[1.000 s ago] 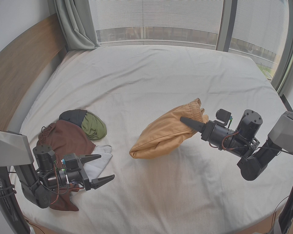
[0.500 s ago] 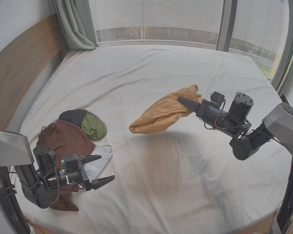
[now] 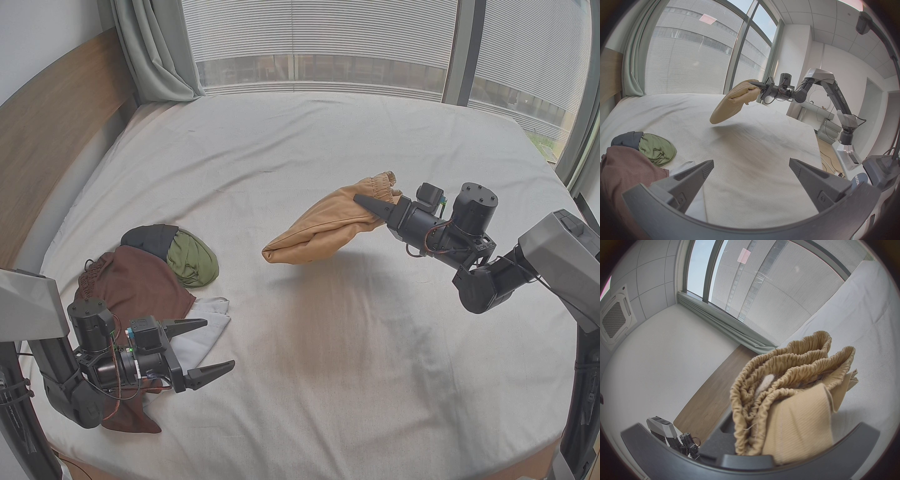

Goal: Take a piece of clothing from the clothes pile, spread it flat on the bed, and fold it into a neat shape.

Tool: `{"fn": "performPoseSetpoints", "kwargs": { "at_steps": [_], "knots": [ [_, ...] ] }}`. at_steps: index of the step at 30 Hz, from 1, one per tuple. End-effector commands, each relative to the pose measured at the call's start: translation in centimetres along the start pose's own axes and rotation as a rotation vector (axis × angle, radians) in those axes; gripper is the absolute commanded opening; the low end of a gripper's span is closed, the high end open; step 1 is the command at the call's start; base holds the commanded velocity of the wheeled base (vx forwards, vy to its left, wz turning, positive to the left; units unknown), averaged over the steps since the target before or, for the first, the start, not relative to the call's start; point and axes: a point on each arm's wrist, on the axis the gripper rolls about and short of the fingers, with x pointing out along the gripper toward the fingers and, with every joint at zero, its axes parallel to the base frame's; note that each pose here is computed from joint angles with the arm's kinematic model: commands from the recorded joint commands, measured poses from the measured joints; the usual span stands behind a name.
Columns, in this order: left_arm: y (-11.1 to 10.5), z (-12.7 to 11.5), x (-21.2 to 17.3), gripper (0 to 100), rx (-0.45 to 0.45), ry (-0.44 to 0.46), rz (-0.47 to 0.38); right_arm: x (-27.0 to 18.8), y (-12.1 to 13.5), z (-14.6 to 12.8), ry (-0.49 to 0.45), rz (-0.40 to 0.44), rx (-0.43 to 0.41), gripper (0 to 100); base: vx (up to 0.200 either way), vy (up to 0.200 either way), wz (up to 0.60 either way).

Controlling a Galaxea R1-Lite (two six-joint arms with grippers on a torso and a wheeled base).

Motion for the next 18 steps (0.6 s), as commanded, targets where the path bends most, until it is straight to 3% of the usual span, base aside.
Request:
{"fn": "performPoseSetpoints", "kwargs": {
  "at_steps": [1,18],
  "knots": [
    [0.0,-0.1,0.1,100,-0.002,0.002,-0.002,0.4,-0.9,-0.5,0.008,-0.009,0.007,0,0.000,0.000,0.00],
    [0.1,-0.1,0.1,100,-0.004,0.002,0.000,3.8,-1.5,2.3,-0.046,0.041,0.033,0,0.000,0.000,0.00]
  ]
}}
